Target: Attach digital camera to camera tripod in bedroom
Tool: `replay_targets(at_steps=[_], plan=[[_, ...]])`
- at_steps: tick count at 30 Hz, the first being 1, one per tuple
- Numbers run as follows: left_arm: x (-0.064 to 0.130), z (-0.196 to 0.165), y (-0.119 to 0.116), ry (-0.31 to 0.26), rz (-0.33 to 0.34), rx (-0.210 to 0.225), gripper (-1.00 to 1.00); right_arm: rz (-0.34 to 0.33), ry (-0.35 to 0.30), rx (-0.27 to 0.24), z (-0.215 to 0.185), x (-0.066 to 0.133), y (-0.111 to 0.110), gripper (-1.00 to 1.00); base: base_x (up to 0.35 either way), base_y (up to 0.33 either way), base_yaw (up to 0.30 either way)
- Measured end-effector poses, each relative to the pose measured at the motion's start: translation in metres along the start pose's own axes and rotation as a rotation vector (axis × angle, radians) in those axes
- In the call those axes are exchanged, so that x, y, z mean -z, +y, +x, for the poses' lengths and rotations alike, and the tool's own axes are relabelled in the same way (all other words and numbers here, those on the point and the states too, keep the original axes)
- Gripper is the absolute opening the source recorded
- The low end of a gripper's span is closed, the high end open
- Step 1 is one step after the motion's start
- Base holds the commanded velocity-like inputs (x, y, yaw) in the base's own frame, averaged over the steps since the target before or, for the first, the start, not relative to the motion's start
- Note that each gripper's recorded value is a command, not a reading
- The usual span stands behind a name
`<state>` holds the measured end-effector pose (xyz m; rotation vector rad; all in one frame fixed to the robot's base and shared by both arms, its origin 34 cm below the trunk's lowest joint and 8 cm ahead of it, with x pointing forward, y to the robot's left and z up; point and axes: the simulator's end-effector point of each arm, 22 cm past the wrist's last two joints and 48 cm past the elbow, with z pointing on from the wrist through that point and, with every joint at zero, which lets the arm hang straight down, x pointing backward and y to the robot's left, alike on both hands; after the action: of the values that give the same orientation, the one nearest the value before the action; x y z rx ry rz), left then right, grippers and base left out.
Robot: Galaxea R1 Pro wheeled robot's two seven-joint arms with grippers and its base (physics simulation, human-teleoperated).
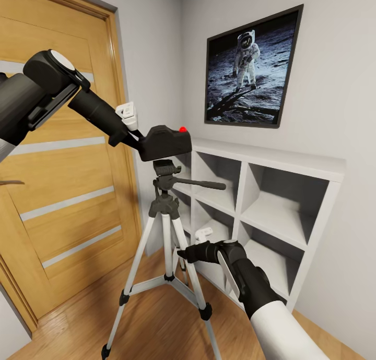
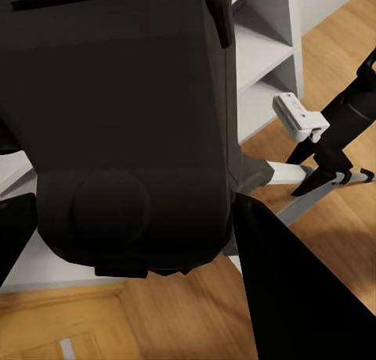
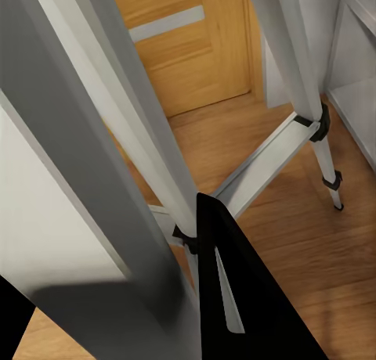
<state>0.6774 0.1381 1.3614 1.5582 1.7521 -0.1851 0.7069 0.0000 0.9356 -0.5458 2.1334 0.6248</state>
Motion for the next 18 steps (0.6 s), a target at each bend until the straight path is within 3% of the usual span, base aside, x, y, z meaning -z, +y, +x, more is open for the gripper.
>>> replay_targets(at_steps=[18], plan=[[-0.0002,0.0019,-0.0003,0.005,0.003,0.026,-1.00,0.000,0.000,0.000,0.0000,0.0000,-0.0001,-1.00,0.000,0.000,0.000]])
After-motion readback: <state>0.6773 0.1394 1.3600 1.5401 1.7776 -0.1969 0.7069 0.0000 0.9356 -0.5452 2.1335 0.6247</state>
